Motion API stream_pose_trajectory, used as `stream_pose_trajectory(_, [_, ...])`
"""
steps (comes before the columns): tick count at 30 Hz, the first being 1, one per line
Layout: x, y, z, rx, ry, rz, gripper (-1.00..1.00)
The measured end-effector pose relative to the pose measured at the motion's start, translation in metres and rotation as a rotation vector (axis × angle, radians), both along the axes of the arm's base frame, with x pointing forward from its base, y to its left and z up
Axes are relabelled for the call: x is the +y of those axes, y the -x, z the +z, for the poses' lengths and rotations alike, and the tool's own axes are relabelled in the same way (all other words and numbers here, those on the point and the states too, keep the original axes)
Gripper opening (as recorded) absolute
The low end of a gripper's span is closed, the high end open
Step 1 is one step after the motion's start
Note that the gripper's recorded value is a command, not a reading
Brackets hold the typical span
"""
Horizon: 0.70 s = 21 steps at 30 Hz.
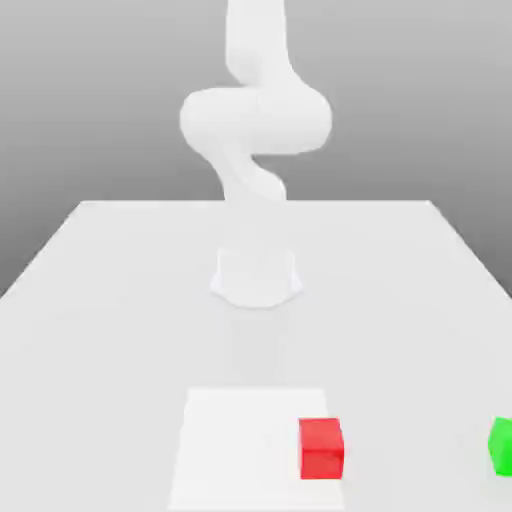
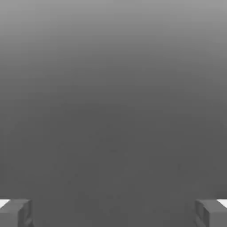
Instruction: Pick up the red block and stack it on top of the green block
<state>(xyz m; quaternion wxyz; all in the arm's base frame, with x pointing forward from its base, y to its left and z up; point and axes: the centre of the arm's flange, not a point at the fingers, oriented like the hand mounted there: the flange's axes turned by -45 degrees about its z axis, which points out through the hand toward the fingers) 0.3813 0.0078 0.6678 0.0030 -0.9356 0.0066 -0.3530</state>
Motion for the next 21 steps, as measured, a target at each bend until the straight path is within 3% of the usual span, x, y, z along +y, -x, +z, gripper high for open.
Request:
stream_pose_trajectory(10, [0.033,-0.085,-0.198,0.316,0.001,0.007,0.00])
stream_pose_trajectory(21, [0.067,-0.068,-0.420,0.657,0.008,0.022,0.00])
